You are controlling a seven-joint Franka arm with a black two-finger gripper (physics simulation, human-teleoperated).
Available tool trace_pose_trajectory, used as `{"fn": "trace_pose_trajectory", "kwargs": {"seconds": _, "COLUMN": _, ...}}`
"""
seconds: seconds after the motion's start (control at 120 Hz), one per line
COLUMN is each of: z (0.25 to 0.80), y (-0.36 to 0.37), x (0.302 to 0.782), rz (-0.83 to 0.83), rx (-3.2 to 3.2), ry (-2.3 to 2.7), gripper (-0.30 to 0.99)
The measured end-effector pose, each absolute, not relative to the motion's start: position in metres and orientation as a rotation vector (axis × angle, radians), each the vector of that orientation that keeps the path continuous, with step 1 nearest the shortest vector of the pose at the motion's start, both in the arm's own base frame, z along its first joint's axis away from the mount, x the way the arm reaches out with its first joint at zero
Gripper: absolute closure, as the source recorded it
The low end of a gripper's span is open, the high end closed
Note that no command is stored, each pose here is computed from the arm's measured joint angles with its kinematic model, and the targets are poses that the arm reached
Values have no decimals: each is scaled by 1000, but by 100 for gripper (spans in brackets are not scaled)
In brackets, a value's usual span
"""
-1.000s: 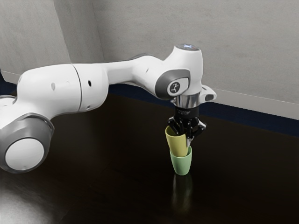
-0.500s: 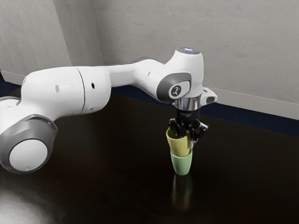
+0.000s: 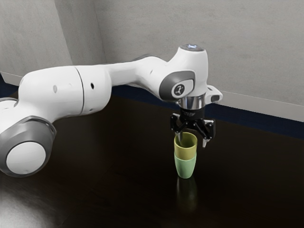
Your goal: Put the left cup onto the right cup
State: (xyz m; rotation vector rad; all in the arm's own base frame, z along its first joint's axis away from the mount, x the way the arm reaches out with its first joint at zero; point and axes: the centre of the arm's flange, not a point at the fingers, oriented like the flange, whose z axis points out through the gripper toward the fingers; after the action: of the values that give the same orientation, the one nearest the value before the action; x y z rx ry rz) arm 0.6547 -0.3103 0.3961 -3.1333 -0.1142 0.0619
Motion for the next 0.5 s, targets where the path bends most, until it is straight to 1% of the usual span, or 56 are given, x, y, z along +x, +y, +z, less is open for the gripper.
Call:
{"fn": "trace_pose_trajectory", "kwargs": {"seconds": 0.267, "z": 437, "y": -308, "x": 649, "rz": -13, "rx": -3137, "ry": -101, "gripper": 3}}
{"fn": "trace_pose_trajectory", "kwargs": {"seconds": 0.5, "z": 486, "y": -298, "x": 635, "rz": -94, "rx": -3150, "ry": -99, "gripper": 2}}
